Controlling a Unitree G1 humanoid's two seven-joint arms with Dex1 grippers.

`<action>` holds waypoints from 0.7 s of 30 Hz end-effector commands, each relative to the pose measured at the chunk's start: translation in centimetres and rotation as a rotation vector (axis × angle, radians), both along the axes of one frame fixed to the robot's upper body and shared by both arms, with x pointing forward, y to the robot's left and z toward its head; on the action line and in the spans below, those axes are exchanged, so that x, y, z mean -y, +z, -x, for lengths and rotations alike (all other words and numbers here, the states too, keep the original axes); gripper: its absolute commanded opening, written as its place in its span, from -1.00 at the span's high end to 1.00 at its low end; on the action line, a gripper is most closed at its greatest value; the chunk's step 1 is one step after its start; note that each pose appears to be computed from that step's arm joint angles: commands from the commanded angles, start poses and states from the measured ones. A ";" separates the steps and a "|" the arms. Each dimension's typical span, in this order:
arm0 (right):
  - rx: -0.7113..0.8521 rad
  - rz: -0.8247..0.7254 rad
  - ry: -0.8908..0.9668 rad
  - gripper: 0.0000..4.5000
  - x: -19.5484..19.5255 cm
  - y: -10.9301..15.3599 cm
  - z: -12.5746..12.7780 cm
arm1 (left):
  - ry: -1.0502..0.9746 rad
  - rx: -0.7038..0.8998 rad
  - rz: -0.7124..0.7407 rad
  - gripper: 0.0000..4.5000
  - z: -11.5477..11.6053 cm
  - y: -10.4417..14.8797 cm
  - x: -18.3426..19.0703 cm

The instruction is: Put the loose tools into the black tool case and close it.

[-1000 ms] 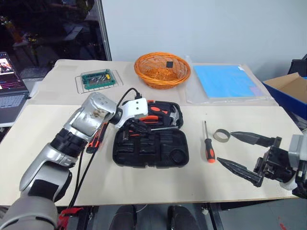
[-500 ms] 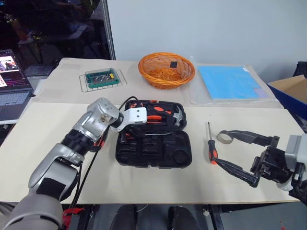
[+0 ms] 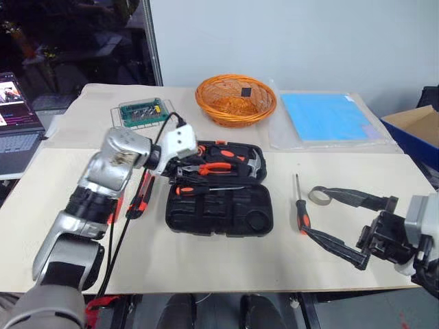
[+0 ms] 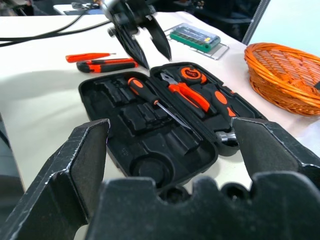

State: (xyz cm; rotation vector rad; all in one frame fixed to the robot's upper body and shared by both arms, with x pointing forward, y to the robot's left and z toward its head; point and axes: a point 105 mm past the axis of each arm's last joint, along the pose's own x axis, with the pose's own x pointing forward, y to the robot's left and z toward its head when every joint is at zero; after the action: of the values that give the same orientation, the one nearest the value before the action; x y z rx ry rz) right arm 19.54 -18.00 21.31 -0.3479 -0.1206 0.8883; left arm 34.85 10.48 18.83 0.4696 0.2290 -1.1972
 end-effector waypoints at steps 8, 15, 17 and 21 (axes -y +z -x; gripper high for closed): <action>0.040 -0.022 -0.079 -1.00 0.0 0.0 -0.4 | 0.411 0.033 0.156 1.00 -0.4 -7.0 1.4; 0.020 -0.009 -0.102 -1.00 0.2 -0.3 -0.5 | 0.434 -0.066 -0.033 1.00 0.6 -12.5 0.3; -0.009 -0.004 -0.131 -1.00 0.5 -0.8 -0.8 | 0.417 -0.051 -0.073 1.00 0.5 -12.8 0.1; -0.028 0.040 -0.268 -1.00 2.0 -1.7 -2.1 | 0.382 0.033 0.022 1.00 -0.2 -10.6 0.2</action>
State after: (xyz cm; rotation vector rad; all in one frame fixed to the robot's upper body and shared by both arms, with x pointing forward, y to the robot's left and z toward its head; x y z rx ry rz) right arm 21.17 -19.46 19.45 -0.3407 -0.0339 0.6892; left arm 35.49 9.63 9.94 0.4250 0.2120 -0.8023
